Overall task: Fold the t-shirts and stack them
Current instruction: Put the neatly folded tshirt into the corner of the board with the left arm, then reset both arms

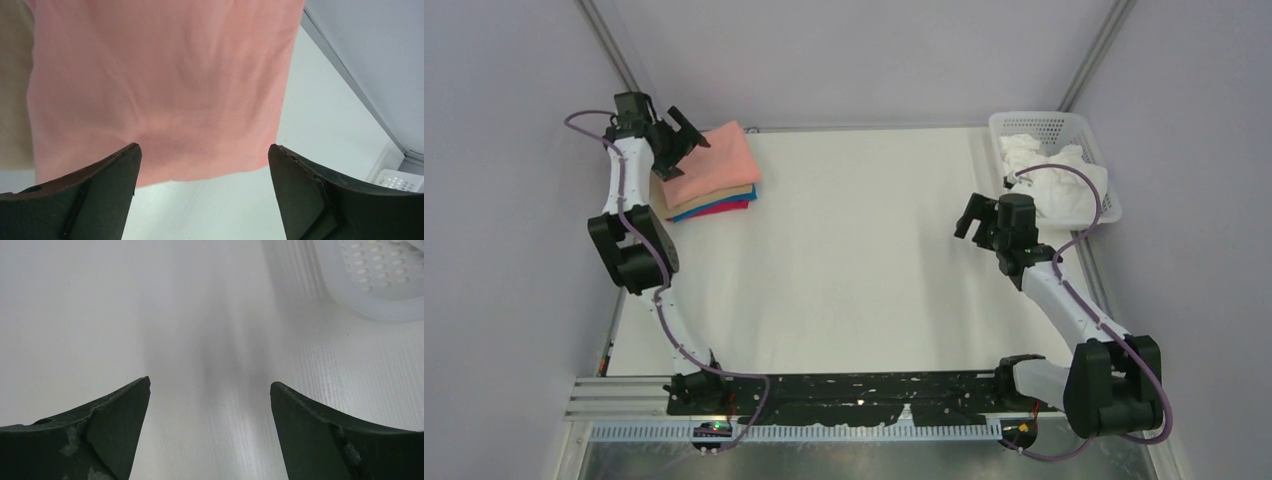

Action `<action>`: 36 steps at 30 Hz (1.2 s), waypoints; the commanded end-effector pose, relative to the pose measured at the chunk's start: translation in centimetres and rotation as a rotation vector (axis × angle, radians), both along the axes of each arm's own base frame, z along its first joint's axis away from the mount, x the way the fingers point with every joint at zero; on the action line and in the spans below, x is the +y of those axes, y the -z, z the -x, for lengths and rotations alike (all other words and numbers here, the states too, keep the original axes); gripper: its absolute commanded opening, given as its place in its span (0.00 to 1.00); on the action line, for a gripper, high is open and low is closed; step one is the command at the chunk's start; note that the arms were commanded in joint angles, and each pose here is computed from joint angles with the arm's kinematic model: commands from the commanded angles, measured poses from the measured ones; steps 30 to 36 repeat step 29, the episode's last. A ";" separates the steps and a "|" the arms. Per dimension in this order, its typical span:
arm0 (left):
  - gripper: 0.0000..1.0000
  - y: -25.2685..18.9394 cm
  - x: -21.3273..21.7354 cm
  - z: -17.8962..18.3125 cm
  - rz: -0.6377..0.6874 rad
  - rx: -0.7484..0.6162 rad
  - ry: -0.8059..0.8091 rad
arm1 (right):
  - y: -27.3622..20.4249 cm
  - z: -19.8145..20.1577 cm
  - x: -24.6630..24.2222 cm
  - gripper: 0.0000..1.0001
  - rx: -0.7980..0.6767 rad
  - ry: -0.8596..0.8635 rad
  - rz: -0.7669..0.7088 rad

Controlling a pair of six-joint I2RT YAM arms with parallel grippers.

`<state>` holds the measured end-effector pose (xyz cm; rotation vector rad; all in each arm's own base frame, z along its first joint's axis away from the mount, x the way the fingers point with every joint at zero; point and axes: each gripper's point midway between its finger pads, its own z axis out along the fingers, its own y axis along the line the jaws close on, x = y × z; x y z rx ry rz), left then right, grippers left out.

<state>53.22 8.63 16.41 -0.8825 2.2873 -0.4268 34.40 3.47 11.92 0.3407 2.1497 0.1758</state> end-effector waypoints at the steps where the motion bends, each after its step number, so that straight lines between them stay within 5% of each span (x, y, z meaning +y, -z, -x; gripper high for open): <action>1: 1.00 -11.1 -1.7 2.9 -0.121 -0.219 0.045 | -3.7 -0.3 -0.2 0.95 -0.098 0.013 -0.012; 9: 1.00 -10.8 -7.0 13.1 -0.308 -0.295 0.051 | -4.7 3.6 -2.0 0.95 -0.150 0.102 0.002; 18: 1.00 0.5 -14.8 23.1 -0.274 -0.412 0.204 | -5.0 6.6 -4.0 0.95 -0.260 0.194 0.023; 36: 1.00 0.7 -14.7 24.1 -0.309 -0.464 0.206 | -5.1 7.0 -5.1 0.95 -0.291 0.244 0.051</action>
